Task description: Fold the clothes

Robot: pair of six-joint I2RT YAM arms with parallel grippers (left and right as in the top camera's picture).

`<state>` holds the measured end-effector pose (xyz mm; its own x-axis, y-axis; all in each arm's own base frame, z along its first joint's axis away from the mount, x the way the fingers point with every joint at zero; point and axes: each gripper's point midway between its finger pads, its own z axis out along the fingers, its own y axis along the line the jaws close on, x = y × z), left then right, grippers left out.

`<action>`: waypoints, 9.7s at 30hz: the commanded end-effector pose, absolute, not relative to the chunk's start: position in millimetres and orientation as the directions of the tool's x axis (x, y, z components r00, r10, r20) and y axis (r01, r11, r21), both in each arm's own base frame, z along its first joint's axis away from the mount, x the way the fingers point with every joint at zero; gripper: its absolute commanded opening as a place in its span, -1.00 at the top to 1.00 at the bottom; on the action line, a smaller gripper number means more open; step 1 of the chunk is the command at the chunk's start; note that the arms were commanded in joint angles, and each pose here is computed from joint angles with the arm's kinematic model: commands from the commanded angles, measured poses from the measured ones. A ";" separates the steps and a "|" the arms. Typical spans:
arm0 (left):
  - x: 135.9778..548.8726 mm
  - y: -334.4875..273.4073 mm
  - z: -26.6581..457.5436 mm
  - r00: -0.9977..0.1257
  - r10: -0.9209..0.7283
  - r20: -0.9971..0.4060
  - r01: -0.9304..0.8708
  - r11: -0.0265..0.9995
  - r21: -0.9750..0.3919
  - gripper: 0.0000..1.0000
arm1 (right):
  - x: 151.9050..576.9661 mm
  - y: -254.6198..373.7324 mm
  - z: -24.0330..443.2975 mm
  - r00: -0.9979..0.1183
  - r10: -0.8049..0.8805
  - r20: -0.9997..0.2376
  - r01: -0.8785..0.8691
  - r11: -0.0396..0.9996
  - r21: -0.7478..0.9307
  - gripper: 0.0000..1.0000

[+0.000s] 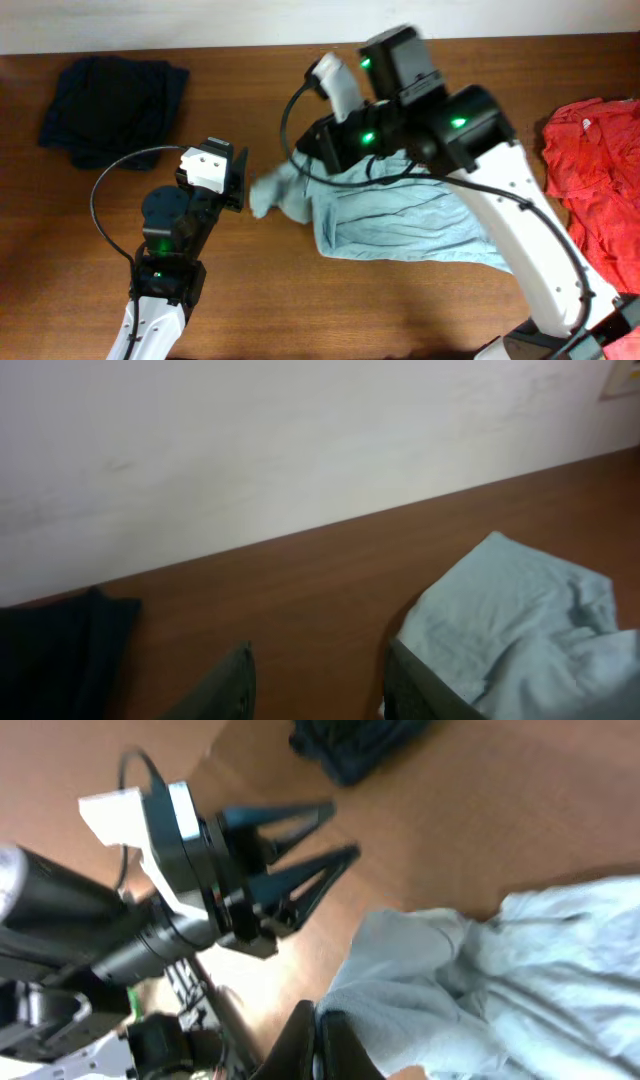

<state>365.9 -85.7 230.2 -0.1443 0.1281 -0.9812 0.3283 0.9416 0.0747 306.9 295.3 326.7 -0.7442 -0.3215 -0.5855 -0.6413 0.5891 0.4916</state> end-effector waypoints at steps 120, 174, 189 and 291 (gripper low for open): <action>504.0 -378.1 18.2 -0.581 0.605 -0.544 0.761 0.641 -0.099 0.99 | 322.6 -79.8 170.7 -0.921 0.367 -0.134 0.366 0.930 0.032 -0.97; 662.2 -211.5 107.2 -0.603 0.298 -0.739 0.298 0.945 0.138 0.95 | 322.7 -79.9 170.7 -0.921 0.366 -0.134 0.366 0.930 0.031 -0.97; 587.3 -201.9 64.2 -0.870 0.183 -0.459 0.225 0.973 -0.040 0.92 | 322.7 -79.9 170.7 -0.921 0.366 -0.134 0.366 0.930 0.031 -0.97; 584.8 -139.1 123.6 -0.869 0.014 -0.495 0.030 0.999 -0.023 -0.98 | 393.6 -19.8 158.8 -0.951 0.066 -0.304 0.008 0.982 0.191 -0.98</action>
